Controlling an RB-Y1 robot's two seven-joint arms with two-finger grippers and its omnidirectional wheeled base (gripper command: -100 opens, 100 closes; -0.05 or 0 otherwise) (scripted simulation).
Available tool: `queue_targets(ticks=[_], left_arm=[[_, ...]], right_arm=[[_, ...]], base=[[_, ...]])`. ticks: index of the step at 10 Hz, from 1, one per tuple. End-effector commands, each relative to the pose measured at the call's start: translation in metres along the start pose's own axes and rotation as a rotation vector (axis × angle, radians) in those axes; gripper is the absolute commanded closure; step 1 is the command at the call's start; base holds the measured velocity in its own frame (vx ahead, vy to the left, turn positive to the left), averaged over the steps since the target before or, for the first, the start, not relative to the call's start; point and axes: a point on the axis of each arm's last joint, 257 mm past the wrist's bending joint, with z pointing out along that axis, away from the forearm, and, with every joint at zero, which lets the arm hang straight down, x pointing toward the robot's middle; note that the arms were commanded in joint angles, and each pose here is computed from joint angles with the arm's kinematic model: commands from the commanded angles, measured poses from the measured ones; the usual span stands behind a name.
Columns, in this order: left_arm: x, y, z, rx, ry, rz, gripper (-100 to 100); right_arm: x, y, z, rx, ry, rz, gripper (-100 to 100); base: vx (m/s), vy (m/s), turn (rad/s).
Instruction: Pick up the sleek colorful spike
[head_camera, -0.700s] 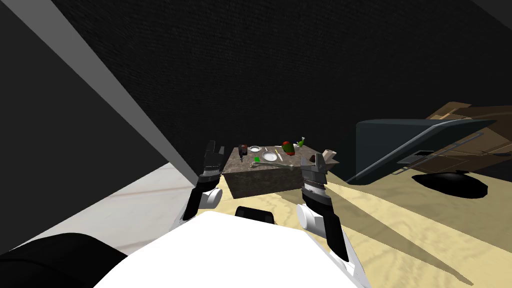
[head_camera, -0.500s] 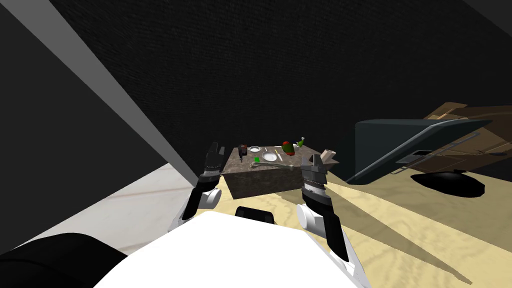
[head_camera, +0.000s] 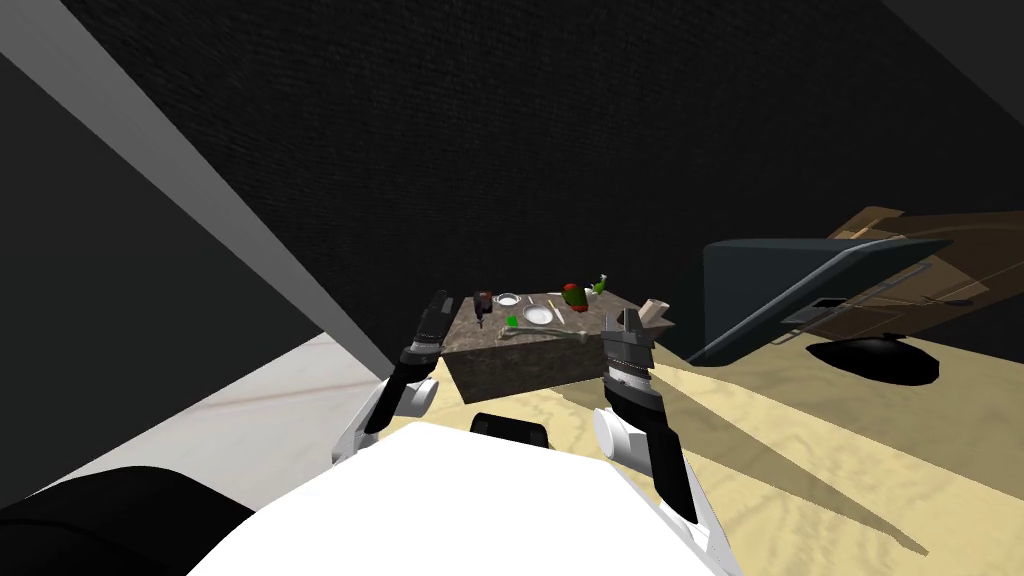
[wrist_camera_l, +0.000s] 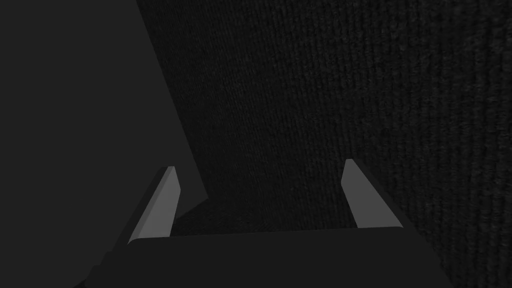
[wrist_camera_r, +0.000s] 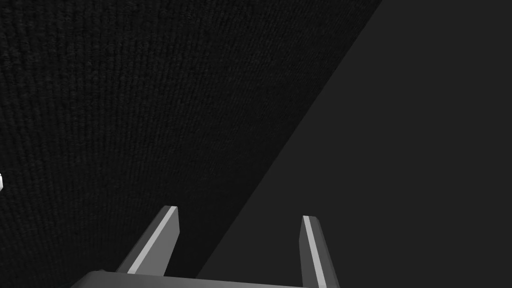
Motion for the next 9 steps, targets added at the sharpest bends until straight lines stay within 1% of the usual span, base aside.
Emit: queue_targets(ticks=[1, 7, 8, 9], left_arm=[[0.003, 0.011, -0.003, -0.013, 0.034, 0.048, -100], [0.010, 0.061, -0.019, -0.072, 0.151, 0.227, -100], [0.010, 0.076, -0.024, -0.089, 0.189, 0.285, -100], [0.010, 0.084, -0.026, -0.097, 0.208, 0.313, -100]], right_arm=[[0.000, 0.000, 0.000, 0.000, 0.000, 0.000, 0], [0.000, 0.000, 0.000, 0.000, 0.000, 0.000, 0], [0.000, 0.000, 0.000, 0.000, 0.000, 0.000, 0], [0.000, 0.000, 0.000, 0.000, 0.000, 0.000, 0]], base=[[0.055, 0.024, -0.064], [0.046, 0.029, -0.075], [0.036, 0.044, -0.155], [0.024, 0.050, -0.110]])
